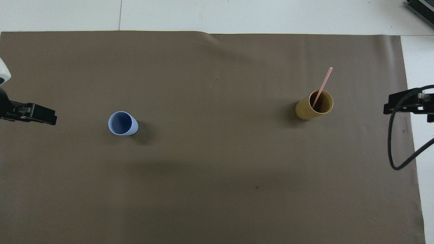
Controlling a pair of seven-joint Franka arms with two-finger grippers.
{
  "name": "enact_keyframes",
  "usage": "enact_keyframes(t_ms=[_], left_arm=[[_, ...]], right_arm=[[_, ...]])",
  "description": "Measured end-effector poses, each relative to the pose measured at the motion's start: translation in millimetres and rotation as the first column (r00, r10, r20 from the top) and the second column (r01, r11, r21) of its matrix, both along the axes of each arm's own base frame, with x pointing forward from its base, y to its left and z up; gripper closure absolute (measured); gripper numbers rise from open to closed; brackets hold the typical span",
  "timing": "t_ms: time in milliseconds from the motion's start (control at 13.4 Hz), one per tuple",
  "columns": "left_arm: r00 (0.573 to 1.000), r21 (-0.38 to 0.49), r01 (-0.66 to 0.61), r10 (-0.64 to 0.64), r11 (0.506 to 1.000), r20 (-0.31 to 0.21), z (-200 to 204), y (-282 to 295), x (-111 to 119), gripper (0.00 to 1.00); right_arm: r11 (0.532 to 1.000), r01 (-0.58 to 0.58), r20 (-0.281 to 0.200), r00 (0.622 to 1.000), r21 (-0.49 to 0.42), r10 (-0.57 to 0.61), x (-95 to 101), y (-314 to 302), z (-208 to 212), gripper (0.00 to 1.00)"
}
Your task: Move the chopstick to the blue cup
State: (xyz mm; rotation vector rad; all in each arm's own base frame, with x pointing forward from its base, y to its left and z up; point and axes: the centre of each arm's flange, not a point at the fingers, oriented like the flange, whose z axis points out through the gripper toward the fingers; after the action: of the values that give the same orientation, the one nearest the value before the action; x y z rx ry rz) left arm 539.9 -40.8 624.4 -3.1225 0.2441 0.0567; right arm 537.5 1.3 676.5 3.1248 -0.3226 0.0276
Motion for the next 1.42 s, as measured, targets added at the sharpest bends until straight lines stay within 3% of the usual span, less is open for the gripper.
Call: enact_keyframes(t_ms=[1423], left_arm=[[1.0,-0.001,0.001,-0.001,1.0,0.0,0.0,-1.1,-0.1,0.0]], right_arm=[[1.0,0.008,0.0,1.0,0.0,-0.008,-0.3,-4.5,0.2,0.0]])
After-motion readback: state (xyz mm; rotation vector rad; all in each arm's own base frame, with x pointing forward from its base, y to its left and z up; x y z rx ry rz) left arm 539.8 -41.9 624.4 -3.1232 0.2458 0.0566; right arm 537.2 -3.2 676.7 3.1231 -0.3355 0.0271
